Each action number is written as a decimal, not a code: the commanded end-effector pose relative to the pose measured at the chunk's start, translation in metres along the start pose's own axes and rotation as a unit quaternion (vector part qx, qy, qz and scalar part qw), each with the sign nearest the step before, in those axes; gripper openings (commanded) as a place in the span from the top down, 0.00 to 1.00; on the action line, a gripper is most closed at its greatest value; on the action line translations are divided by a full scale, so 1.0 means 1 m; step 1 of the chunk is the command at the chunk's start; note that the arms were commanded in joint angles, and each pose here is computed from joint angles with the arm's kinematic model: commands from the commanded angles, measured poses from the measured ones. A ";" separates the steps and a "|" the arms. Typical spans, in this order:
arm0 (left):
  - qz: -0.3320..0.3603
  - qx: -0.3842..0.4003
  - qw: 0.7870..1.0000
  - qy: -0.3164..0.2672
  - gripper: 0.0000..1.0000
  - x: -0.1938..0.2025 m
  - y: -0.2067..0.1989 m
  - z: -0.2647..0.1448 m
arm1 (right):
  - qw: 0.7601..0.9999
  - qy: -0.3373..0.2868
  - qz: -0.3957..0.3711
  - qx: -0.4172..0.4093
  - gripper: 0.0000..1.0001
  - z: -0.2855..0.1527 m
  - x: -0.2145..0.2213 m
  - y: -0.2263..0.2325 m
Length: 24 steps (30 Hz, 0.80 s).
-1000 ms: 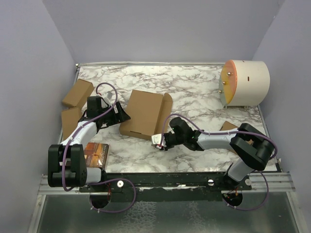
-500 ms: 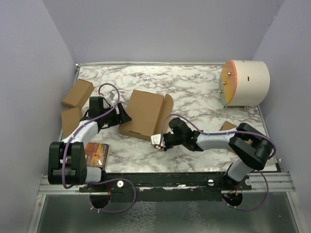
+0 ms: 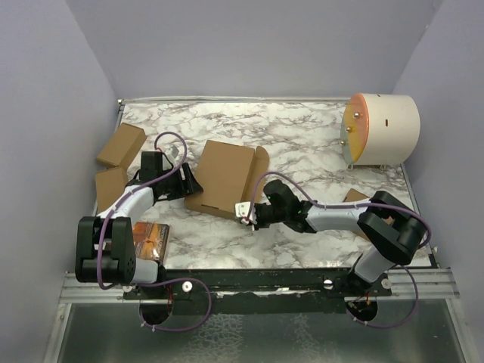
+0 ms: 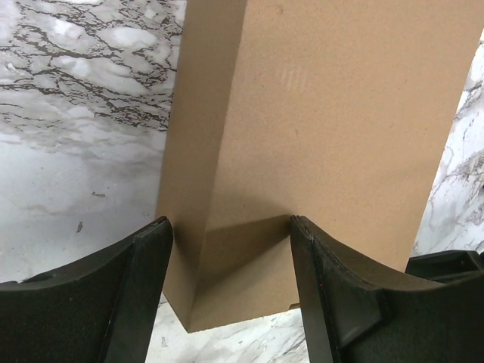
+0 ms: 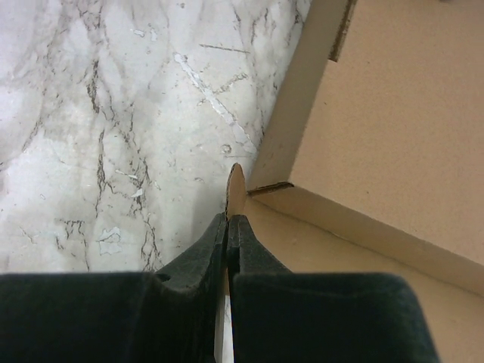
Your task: Fold the paper box
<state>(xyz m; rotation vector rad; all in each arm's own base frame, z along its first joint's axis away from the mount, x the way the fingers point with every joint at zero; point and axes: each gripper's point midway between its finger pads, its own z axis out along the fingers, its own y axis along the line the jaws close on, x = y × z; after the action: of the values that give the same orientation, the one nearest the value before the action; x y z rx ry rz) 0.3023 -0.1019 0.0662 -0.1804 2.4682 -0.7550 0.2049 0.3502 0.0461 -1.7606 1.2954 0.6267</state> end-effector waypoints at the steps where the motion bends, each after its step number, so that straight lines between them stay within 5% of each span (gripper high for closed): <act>1: 0.009 -0.015 1.000 0.004 0.35 -0.004 0.004 0.001 | 0.997 -0.012 0.067 -0.022 0.99 -0.010 -0.007 0.001; 13: 0.012 -0.020 1.000 0.002 0.35 -0.007 0.005 0.001 | 0.974 -0.052 0.202 -0.084 0.99 -0.020 0.001 0.016; 24: 0.030 0.080 0.996 -0.008 0.27 -0.021 -0.034 0.000 | 0.964 -0.082 0.233 -0.097 0.98 -0.022 0.005 0.024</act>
<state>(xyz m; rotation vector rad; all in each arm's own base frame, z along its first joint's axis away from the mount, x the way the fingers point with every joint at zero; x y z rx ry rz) 0.3054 -0.1120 0.0754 -0.1365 2.4484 -0.8301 0.1968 0.3256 0.0474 -1.5368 1.5802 1.0535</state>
